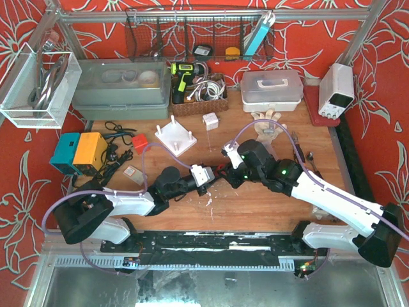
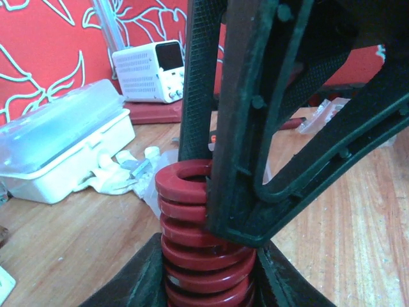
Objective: Install the large spring
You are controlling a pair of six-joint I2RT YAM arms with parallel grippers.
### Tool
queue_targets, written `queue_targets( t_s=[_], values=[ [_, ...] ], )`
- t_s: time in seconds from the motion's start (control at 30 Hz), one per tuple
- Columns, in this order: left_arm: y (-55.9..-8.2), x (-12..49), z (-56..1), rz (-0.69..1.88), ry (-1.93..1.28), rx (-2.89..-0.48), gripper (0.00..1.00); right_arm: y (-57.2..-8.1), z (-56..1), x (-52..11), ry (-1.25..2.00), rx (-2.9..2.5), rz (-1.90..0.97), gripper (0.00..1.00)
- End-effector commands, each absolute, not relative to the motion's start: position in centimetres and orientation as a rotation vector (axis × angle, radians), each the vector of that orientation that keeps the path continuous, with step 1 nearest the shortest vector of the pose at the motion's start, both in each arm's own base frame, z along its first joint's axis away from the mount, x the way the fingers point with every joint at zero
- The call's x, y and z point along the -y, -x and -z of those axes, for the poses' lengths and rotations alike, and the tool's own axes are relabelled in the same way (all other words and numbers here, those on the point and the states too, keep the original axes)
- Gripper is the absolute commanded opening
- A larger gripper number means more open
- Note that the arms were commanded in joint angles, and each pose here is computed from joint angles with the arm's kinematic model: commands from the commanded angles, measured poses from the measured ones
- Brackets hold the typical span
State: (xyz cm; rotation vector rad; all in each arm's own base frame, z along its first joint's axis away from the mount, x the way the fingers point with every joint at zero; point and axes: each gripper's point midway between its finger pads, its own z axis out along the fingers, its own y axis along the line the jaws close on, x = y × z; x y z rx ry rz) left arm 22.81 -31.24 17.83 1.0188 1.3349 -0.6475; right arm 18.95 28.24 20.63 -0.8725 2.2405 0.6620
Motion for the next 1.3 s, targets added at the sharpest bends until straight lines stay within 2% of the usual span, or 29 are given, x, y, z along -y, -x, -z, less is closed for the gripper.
queue_targets(
  t_s=[0.0,0.07,0.17,0.67,0.8,0.87,0.93,1.0,1.13,1.27],
  values=[
    [-22.6,31.0,-20.3,0.638,-0.978,-1.249,0.39,-18.9,-21.3,-28.9,0.931,-2.217,-0.650,0.04],
    [-22.7,30.9,-20.3,0.631,-0.977,-1.257,0.49,-19.2,-21.2,-28.6,0.941,-2.228,-0.609,0.03],
    [-22.7,31.0,-20.3,0.630,-0.983,-1.259,0.54,-19.3,-21.0,-28.5,0.960,-2.241,-0.580,0.02],
    [-23.6,31.2,-18.3,0.597,-0.998,-1.329,0.52,-19.2,-21.4,-29.3,0.957,-2.237,-0.635,0.00],
    [-23.6,31.5,-18.8,0.618,-0.994,-1.328,0.39,-19.1,-21.3,-29.5,0.963,-2.237,-0.642,0.00],
    [-23.3,31.6,-19.0,0.633,-1.001,-1.317,0.21,-19.1,-21.3,-29.5,0.963,-2.238,-0.644,0.01],
    [-23.3,31.7,-19.3,0.644,-0.994,-1.313,0.08,-19.1,-21.2,-29.5,0.968,-2.243,-0.639,0.09],
    [-23.5,31.7,-19.8,0.651,-0.979,-1.316,0.00,-19.3,-21.4,-29.4,0.967,-2.244,-0.623,0.27],
    [-26.6,30.0,-21.0,0.635,-0.810,-1.405,0.00,-21.5,-25.0,-27.5,0.791,-2.179,-0.504,0.64],
    [-31.8,24.6,-22.2,0.609,-0.468,-1.527,0.00,-22.5,-28.3,-24.8,0.598,-2.042,-0.481,0.96]
  ],
)
